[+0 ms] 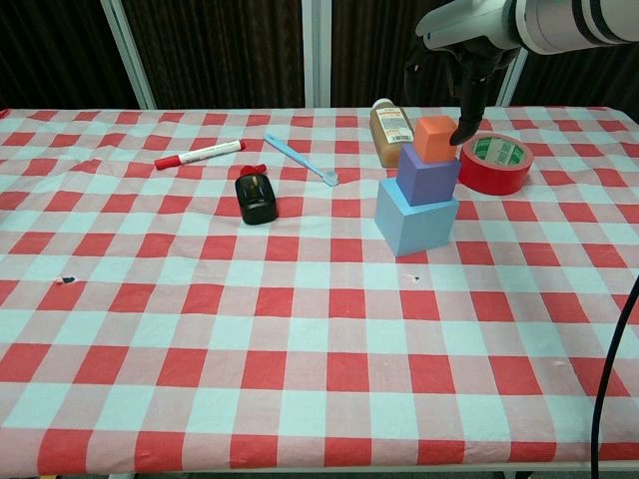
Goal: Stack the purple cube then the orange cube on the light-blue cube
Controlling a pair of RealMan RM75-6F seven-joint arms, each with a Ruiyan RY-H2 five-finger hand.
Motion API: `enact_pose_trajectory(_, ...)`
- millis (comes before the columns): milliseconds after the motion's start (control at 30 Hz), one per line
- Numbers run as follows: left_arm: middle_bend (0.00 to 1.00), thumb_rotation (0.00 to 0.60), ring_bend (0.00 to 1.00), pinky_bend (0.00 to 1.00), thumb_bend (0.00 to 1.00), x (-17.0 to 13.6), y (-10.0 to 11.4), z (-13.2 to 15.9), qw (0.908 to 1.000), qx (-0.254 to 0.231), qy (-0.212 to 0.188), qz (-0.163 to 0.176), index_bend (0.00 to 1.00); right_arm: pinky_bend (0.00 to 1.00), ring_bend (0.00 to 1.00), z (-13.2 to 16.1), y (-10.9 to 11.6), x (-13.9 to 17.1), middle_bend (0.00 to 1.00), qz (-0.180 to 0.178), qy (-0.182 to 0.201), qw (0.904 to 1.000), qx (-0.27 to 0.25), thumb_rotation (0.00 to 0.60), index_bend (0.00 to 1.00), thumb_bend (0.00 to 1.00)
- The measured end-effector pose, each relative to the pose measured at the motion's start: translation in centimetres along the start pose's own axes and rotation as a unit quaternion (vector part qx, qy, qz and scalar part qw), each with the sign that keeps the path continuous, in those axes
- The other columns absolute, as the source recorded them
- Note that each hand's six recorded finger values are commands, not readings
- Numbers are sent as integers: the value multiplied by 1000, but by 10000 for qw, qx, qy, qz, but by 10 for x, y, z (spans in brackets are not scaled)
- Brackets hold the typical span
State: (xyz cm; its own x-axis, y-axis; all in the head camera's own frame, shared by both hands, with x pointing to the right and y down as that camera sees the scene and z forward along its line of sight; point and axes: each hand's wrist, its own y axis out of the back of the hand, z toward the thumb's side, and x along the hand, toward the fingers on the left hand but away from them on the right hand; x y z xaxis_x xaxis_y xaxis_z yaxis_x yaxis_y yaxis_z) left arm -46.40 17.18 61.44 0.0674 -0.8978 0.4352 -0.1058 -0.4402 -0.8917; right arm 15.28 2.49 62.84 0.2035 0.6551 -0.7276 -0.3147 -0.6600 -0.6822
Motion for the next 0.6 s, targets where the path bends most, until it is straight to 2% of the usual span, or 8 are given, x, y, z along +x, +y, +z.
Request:
enact_pose_trajectory(167, 115, 600, 64, 209, 157, -1, 2, 0, 10000, -25, 4, 8, 153, 1000, 1000, -9, 15, 15, 1000, -267, 11, 9996, -82, 600, 270, 65)
enact_pose_trajectory(333, 115, 600, 65, 209, 157, -1, 3, 3, 9999, -110, -38, -46, 153, 986, 1000, -57, 35, 39, 1000, -905, -441, 9946, -235, 600, 267, 67)
enact_pose_trajectory(433, 115, 600, 65, 209, 157, -1, 2, 6, 9999, -103, -76, -54, 153, 921, 923, -82, 35, 52, 956, -1271, -628, 9892, -380, 600, 310, 108)
enact_pose_trajectory(533, 115, 600, 65, 209, 157, 0, 1, 9, 9999, -85, -131, -67, 153, 791, 619, -103, 32, 65, 673, -1805, -739, 9799, -411, 600, 300, 131)
enact_pose_trajectory(600, 115, 600, 65, 209, 158, 0, 0, 12, 9998, -80, -180, -98, 153, 656, 361, -123, 21, 77, 400, -2214, -854, 9707, -368, 600, 202, 132)
